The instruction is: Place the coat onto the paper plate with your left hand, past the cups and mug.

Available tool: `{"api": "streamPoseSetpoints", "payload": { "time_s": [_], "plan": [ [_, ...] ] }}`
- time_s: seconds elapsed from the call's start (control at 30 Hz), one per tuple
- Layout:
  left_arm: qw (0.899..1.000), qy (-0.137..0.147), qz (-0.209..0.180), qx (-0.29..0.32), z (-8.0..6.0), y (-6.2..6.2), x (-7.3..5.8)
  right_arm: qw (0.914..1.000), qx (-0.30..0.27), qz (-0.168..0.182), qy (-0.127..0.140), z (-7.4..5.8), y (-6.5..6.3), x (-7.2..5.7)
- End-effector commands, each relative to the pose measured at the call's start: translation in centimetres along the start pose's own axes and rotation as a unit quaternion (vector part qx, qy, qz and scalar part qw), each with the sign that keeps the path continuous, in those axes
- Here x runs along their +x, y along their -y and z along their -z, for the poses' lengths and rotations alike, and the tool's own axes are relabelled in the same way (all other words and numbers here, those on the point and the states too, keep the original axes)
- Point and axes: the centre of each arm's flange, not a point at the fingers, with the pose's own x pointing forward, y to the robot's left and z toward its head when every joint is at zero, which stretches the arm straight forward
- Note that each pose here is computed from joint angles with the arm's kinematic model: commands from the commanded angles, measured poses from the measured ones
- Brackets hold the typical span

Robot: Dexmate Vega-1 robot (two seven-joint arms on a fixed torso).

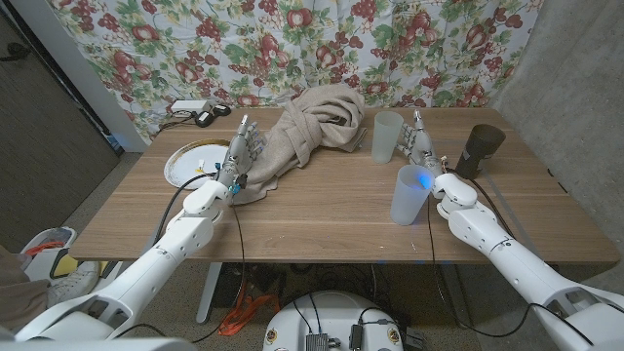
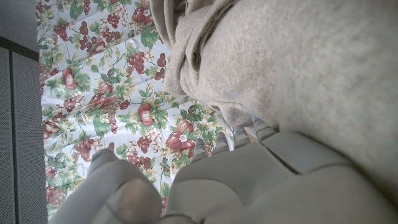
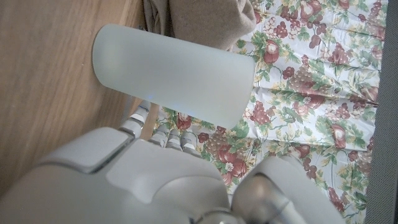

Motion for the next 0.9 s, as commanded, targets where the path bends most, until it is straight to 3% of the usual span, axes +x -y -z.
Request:
{"api": "streamPoseSetpoints", "payload": {
  "time_s": [0.03, 0.33, 0.57, 0.9],
  "plan": [
    [1.000, 0.014, 0.007, -0.004, -1.0, 0.4, -1.1, 0.9997, -0.023, -0.006, -0.011, -0.6, -0.3, 0.2],
    [0.999, 0.035, 0.000, 0.009, -2.9, 1.0, -1.8, 0.9993, -0.028, -0.007, -0.023, -0.4, -0.2, -0.2],
    [0.997, 0.037, -0.014, 0.064, -4.7, 1.0, -2.1, 0.9993, -0.025, -0.007, -0.028, -0.3, -0.3, -0.1],
    [0.995, 0.032, -0.026, 0.095, -5.1, 0.7, -2.5, 0.9992, -0.031, 0.001, -0.024, -0.5, -0.3, -0.1]
  ]
}}
